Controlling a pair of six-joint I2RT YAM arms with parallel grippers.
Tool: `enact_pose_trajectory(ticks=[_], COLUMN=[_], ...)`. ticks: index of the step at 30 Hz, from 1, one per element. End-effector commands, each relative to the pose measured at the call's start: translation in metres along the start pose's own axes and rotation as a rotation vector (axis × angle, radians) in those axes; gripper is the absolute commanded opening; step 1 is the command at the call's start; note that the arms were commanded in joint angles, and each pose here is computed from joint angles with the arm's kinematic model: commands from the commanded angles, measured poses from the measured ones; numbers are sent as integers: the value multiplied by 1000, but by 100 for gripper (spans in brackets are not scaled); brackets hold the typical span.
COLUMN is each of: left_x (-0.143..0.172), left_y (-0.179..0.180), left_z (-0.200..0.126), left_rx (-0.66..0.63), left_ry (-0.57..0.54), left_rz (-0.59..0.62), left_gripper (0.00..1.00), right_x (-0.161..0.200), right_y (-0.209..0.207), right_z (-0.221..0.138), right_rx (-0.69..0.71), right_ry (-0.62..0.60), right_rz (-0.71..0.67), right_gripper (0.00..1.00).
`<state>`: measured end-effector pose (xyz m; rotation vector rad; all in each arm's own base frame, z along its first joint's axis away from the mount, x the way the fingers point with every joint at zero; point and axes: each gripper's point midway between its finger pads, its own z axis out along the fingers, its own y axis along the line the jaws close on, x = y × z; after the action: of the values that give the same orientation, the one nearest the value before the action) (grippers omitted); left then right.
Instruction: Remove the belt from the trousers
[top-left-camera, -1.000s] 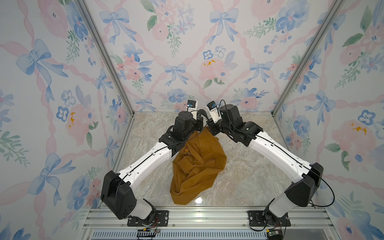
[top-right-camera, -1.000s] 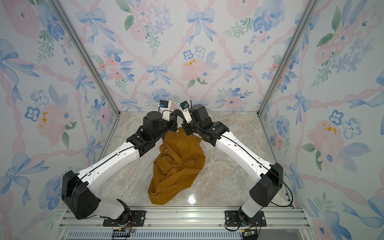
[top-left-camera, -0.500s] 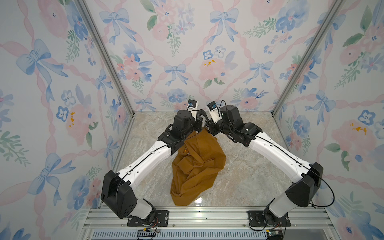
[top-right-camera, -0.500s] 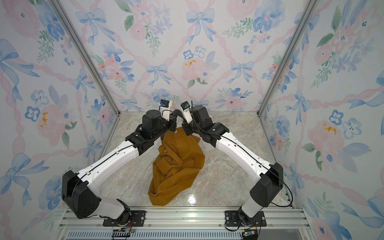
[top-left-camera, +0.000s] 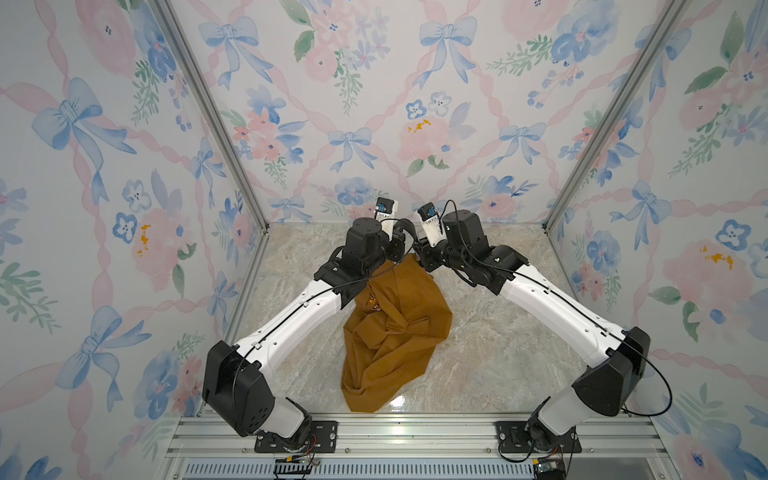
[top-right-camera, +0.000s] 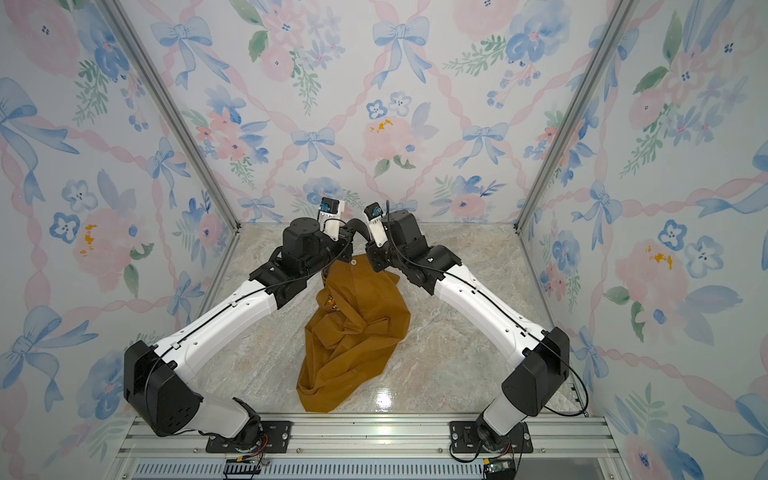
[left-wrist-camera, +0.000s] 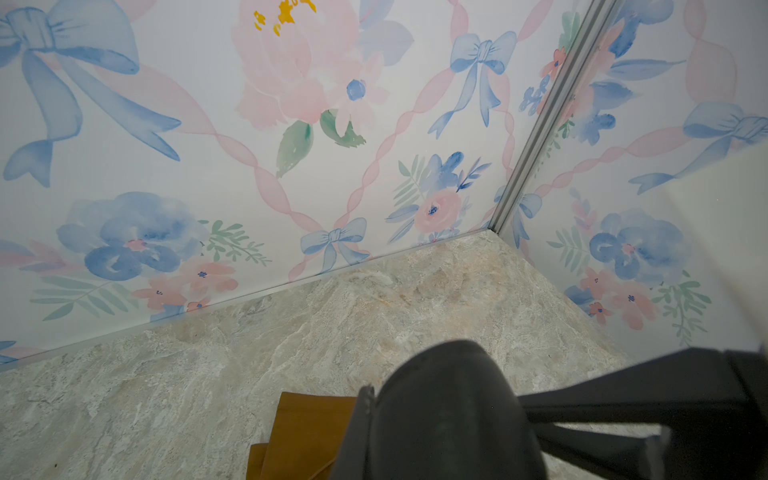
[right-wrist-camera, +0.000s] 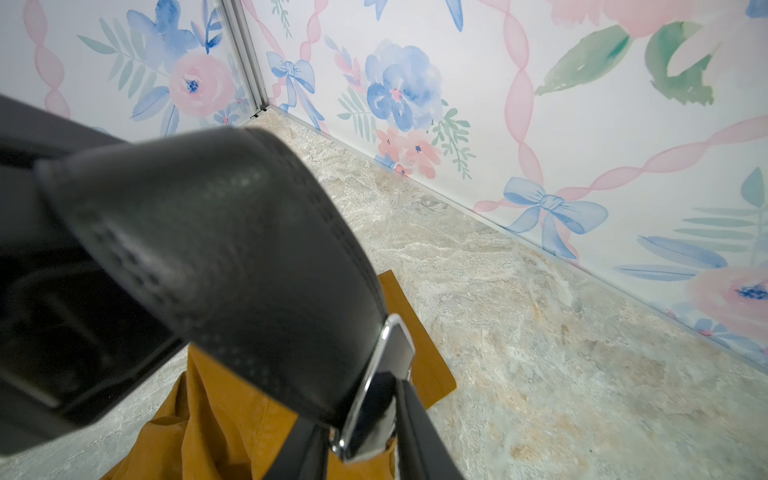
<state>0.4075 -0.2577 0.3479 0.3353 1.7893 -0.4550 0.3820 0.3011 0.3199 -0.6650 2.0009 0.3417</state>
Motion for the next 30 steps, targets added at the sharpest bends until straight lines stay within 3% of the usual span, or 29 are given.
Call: enact_pose_trajectory(ticks=[1, 7, 14, 22, 26, 30], left_x=[-26, -24, -36, -109, -129, -124], left_y=[-5, -10, -19, -44, -59, -54], left_z=[-3, -3, -9, -45, -66, -65], left_rx=[27, 45, 87, 301, 399, 378], left_ry=[-84, -77, -103, -248, -298, -293], left_rz=[-40, -38, -10, -9, -12, -39], left_gripper=[0, 0, 0, 0, 0, 0], right_x=[-9, -6, 3, 45, 70, 74], right_y=[1, 1, -1, -27, -32, -27], right_z=[-7, -2, 5, 29, 41, 40], right_rx=[11, 19, 13, 23, 37, 26], right_ry=[-11, 1, 20, 76, 127, 138], right_rz=[-10, -14, 0, 134, 152, 159], right_gripper=[23, 0, 0, 1, 7, 42])
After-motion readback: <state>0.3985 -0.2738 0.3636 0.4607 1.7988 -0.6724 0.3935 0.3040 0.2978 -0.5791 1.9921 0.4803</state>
